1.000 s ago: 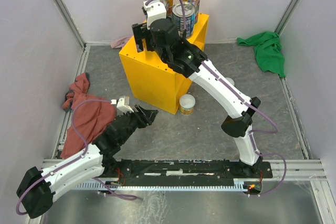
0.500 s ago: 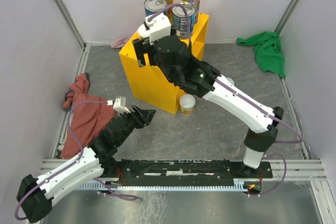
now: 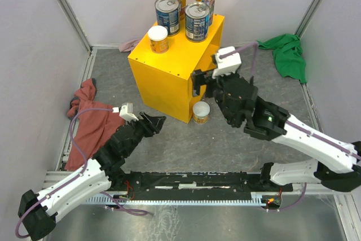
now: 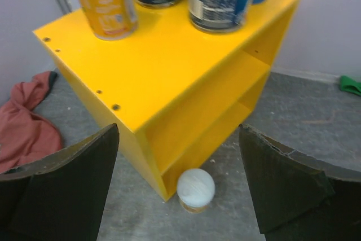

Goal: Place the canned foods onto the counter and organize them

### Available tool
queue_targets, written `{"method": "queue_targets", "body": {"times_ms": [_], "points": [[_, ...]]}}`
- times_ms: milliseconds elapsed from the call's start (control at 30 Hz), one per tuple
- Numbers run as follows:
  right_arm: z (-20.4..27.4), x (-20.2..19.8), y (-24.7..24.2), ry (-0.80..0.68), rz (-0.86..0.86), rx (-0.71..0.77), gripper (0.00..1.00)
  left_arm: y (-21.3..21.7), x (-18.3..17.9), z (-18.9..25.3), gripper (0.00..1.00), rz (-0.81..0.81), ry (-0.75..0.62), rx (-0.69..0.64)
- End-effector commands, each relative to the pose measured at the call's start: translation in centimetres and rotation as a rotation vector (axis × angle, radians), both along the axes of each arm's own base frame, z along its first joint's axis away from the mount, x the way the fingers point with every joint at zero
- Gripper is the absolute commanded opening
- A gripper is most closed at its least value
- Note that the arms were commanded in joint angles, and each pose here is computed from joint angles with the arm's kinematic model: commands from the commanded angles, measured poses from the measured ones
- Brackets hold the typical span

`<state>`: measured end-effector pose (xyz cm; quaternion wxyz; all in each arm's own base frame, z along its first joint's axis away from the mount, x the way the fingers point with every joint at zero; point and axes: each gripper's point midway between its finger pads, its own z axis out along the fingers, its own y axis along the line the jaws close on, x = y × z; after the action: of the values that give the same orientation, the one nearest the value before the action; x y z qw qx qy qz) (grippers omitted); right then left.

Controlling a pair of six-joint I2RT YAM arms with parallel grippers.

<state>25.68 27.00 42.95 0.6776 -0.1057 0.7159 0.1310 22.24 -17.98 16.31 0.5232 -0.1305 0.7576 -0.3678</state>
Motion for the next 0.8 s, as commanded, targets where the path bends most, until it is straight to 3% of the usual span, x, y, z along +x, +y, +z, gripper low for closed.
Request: {"method": "queue_targets", "body": {"times_ms": [0,300,467,767], "points": [[-1.6,-0.7,-4.2,0.013,-0.117,0.057,0.94,-0.3,0.6,2.1,0.68,0.016,-0.032,-0.04],[-10.7,-2.0,-10.7,0.108,-0.334,0.045,0.94,-0.5,0.3,0.6,0.69,0.0,-0.022,-0.032],[-14.8,-2.1,-13.4,0.141,-0.483,-0.018,1.0,-0.6,0.3,0.1,0.69,-0.009,-0.015,-0.029],[-21.3,-1.4,-15.3,0.248,-0.566,0.028,0.99,-0.5,0.0,-0.1,0.69,-0.015,-0.022,-0.045]]}}
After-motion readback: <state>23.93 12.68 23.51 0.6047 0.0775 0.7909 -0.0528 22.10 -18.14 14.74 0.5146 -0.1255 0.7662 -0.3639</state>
